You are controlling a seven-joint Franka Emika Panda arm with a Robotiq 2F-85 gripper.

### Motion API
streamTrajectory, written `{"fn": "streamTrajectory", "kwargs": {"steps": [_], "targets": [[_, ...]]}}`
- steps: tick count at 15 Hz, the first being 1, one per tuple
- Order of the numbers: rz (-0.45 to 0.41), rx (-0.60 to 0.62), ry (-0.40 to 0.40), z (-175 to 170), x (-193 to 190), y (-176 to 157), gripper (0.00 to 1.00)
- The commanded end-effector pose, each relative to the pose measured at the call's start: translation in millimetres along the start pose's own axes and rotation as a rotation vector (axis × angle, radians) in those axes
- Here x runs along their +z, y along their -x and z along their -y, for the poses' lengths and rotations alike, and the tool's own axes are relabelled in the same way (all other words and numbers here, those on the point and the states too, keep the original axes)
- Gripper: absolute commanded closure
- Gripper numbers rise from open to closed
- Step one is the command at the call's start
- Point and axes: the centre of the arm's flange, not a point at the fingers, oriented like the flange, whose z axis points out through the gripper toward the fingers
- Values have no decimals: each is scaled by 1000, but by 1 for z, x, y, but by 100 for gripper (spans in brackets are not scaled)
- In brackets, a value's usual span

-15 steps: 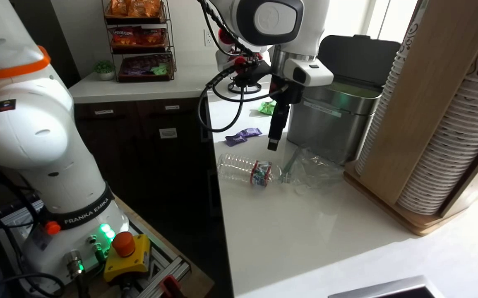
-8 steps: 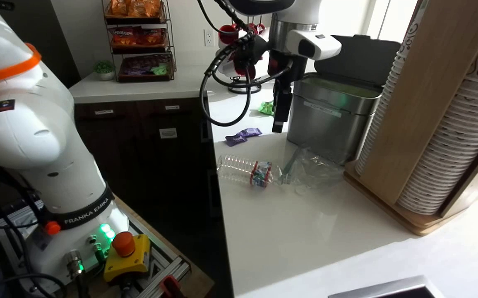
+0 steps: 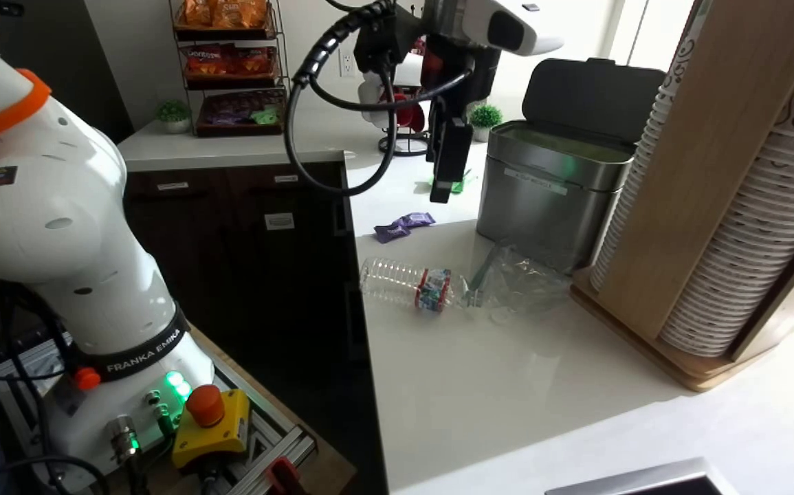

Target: Remove the bottle from the silver object

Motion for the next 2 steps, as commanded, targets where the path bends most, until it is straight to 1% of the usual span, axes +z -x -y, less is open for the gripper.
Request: {"fn": "streamTrajectory", "kwargs": {"steps": [1, 2], "targets": [[-7, -1, -6, -3, -6, 3, 0], [-14, 0, -12, -5, -11, 6, 0]]}}
